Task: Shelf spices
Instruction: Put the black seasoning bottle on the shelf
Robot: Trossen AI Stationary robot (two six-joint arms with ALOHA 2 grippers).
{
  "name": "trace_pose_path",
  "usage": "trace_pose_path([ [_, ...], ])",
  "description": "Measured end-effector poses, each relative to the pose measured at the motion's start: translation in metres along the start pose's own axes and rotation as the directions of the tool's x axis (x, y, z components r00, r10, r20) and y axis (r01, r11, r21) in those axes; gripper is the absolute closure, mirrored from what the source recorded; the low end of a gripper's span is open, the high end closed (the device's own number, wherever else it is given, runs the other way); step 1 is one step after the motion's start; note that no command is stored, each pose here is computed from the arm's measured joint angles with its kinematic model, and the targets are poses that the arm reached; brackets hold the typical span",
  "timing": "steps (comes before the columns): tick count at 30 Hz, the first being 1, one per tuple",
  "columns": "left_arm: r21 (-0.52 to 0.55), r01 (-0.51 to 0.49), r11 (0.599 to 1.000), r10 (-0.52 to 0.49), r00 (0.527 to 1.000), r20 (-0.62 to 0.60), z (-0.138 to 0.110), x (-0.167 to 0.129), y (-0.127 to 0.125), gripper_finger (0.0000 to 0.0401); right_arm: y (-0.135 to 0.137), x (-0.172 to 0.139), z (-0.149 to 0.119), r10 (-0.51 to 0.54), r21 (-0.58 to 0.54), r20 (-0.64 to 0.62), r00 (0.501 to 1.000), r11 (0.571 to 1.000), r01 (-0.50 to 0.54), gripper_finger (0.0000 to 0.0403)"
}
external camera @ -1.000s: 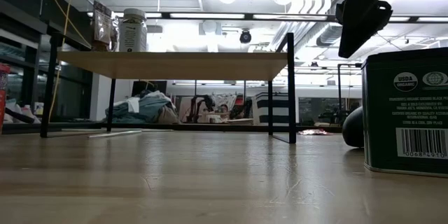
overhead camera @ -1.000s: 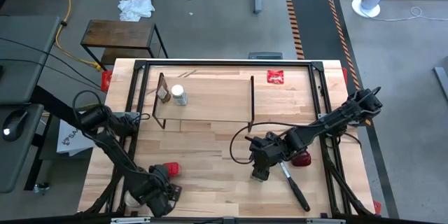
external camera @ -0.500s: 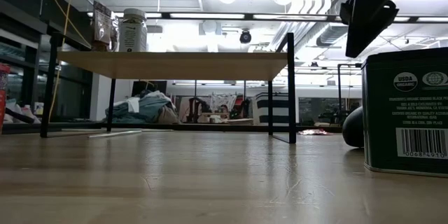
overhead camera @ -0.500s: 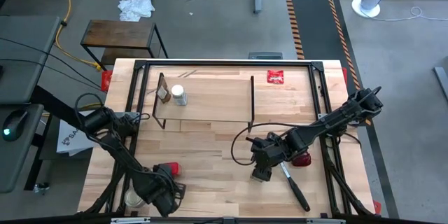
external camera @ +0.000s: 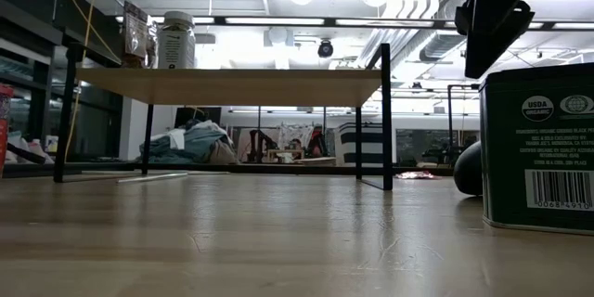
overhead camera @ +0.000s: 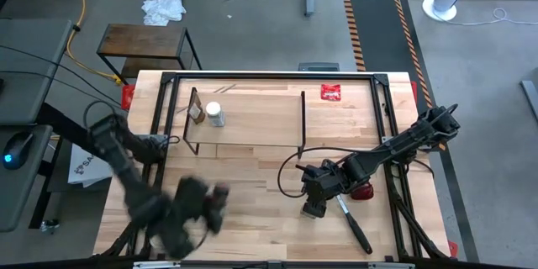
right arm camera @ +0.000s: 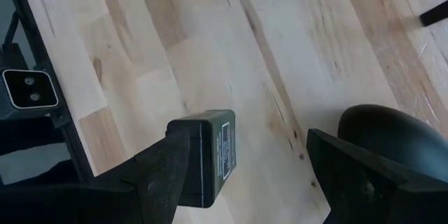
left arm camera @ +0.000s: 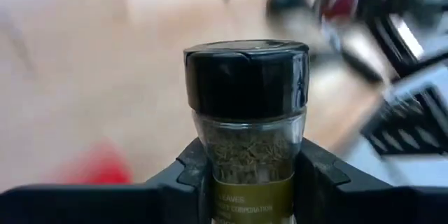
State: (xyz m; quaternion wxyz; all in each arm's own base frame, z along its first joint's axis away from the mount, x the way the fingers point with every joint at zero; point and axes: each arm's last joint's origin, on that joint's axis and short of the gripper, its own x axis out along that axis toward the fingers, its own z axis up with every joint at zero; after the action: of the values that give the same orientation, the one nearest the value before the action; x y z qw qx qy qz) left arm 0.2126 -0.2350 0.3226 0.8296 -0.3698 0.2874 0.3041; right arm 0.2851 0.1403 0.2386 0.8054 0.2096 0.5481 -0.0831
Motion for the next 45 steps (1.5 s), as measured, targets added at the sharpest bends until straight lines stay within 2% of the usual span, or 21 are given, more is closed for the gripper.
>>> trace_pose_path([
  [2,0.167,-0.014,0.986,-0.005,0.994,0.113,0.042,0.007,-0.01,0.0281,0.0,0.0,0.0,-0.001,0.0,0.001,1.0,1.0,0.001,0.0119],
  [5,0.384,-0.087,0.919,-0.036,0.953,0.301,0.102,0.019,-0.023,0.0281,0.0,0.0,0.0,-0.005,-0.002,0.006,1.0,1.0,0.005,0.0119],
  [6,0.409,-0.13,0.903,-0.026,0.934,0.355,0.118,0.023,-0.024,0.0281,0.0,0.0,0.0,-0.009,0.0,0.01,1.0,1.0,0.009,0.0119],
  [8,0.381,-0.221,0.898,0.022,0.887,0.462,0.141,0.031,-0.018,0.0281,0.0,0.0,0.001,-0.014,0.001,0.017,1.0,1.0,0.014,0.0119],
  [10,0.354,-0.329,0.875,0.08,0.822,0.564,0.153,0.036,-0.009,0.0281,-0.001,0.0,0.001,-0.028,0.005,0.033,0.999,1.0,0.028,0.0119],
  [12,0.324,-0.398,0.858,0.12,0.769,0.628,0.155,0.042,0.001,0.0281,-0.002,0.0,0.002,-0.055,0.033,0.067,0.996,0.998,0.052,0.0119],
  [16,0.293,-0.411,0.863,0.151,0.764,0.627,0.135,0.072,0.021,0.0281,-0.002,0.0,0.006,-0.088,0.058,0.143,0.986,0.995,0.08,0.0119],
  [18,0.255,-0.381,0.889,0.144,0.76,0.633,0.119,0.085,0.033,0.0281,-0.003,0.0,0.009,-0.1,0.057,0.172,0.98,0.994,0.092,0.0119],
  [21,0.174,-0.312,0.934,0.116,0.725,0.679,0.106,0.092,0.048,0.0281,-0.008,0.0,0.015,-0.117,0.063,0.186,0.975,0.992,0.107,0.0119],
  [26,0.225,-0.307,0.925,0.072,0.721,0.689,0.101,0.103,0.067,0.0281,-0.018,0.0,0.027,-0.188,0.123,0.262,0.947,0.979,0.161,0.0119],
  [29,0.235,-0.256,0.938,0.027,0.728,0.685,0.101,0.122,0.081,0.0281,-0.024,0.0,0.034,-0.224,0.158,0.298,0.928,0.97,0.183,0.0119],
  [31,0.293,-0.232,0.927,-0.032,0.731,0.682,0.1,0.135,0.091,0.0281,-0.028,0.0,0.038,-0.242,0.177,0.314,0.918,0.965,0.193,0.0119],
  [34,0.302,-0.184,0.935,-0.1,0.682,0.725,0.109,0.137,0.098,0.0281,-0.031,-0.001,0.043,-0.259,0.189,0.341,0.903,0.96,0.204,0.0119],
  [36,0.299,-0.24,0.924,-0.07,0.66,0.748,0.113,0.14,0.105,0.0281,-0.032,-0.001,0.045,-0.257,0.174,0.35,0.901,0.963,0.208,0.0119],
  [38,0.318,-0.303,0.898,-0.042,0.662,0.748,0.116,0.146,0.109,0.0281,-0.033,-0.001,0.047,-0.258,0.163,0.352,0.9,0.963,0.213,0.0119],
  [43,0.359,-0.337,0.87,-0.04,0.677,0.734,0.121,0.154,0.112,0.028,-0.034,-0.001,0.048,-0.272,0.158,0.361,0.892,0.961,0.229,0.0119],
  [45,0.35,-0.345,0.871,-0.025,0.68,0.733,0.122,0.156,0.115,0.0265,-0.034,-0.001,0.048,-0.272,0.158,0.361,0.892,0.961,0.229,0.0119],
])
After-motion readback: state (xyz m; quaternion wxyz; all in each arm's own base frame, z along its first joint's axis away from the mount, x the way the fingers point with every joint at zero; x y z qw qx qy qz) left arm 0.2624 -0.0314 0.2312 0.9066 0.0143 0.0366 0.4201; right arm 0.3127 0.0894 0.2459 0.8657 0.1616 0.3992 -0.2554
